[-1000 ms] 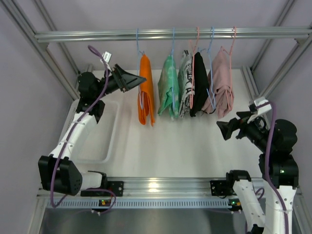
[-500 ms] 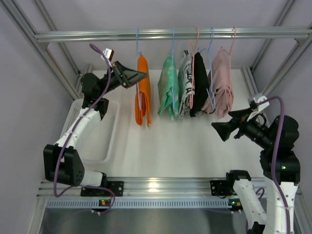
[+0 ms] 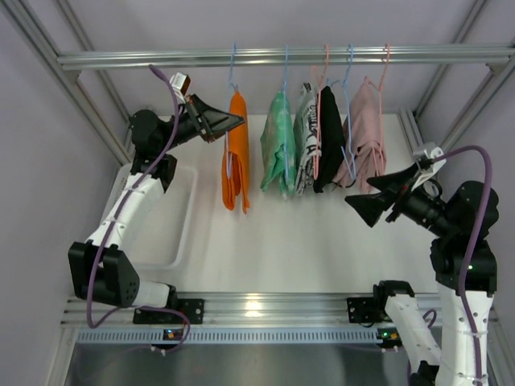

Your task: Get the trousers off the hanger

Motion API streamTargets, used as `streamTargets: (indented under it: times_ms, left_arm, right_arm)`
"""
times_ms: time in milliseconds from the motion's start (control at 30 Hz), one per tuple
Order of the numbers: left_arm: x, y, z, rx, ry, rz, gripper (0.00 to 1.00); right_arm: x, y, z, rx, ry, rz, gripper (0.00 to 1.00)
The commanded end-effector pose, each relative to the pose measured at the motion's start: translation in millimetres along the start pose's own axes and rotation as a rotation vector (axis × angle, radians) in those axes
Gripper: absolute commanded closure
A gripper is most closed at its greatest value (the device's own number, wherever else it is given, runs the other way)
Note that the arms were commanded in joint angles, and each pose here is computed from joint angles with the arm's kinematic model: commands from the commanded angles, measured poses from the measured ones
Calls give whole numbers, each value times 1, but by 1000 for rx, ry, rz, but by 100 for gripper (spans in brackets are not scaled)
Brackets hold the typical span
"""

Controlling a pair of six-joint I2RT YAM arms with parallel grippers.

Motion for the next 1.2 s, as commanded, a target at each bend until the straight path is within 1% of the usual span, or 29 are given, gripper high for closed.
streamTargets:
  times_ms: [0,67,100,367,433,467,533,567,633,667,733,833,967,1167]
  left_arm:
    - [-86,-10,-24,-119,412,193,100]
    - [-96,-14,-21,-119,443,200,100]
    - [-98,-16,-19,-118,465,199,100]
    - [-114,-34,0,-115,581,201,100]
    - [-109,-37,8,-103,571,187,100]
    - [-112,-41,12,-104,605,185,100]
    - [-104,-41,24,-77,587,144,100]
    - [-107,-45,28,-82,642,140,100]
    - [-99,-45,38,-64,628,107,100]
    - [-100,-47,41,-68,655,100,100]
    - [-97,-48,47,-63,658,86,100]
    - [-98,-51,50,-61,692,62,100]
    - [-106,-55,49,-77,723,36,100]
    - [-121,-62,44,-131,761,1,100]
  right_arm:
    - [23,0,-26,-82,-65,-125,9]
    - [26,1,-30,-92,-57,-143,9]
    - [26,3,-32,-90,-32,-153,9]
    - [30,13,-51,-136,-3,-224,10]
    - [31,16,-55,-147,42,-246,13]
    - [32,20,-60,-159,63,-268,13]
    - [32,24,-65,-181,89,-280,15]
    - [37,30,-67,-175,118,-323,15]
    - [39,36,-71,-183,139,-349,16]
    - [40,43,-75,-176,170,-359,17]
    - [44,50,-79,-166,179,-383,18]
    - [59,68,-86,-115,193,-447,19]
    - [82,92,-103,-76,159,-516,20]
    - [115,131,-96,33,194,-618,20]
Point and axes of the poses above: each gripper's point midway between its finger pads, its own y axis out along the fingers, its own x axis along the line the jaws close on, z = x × y, the point moved 9 cm from there along -y, back along the fingers, and after that the axes turned 14 degrees about y, right-handed, at the moved point
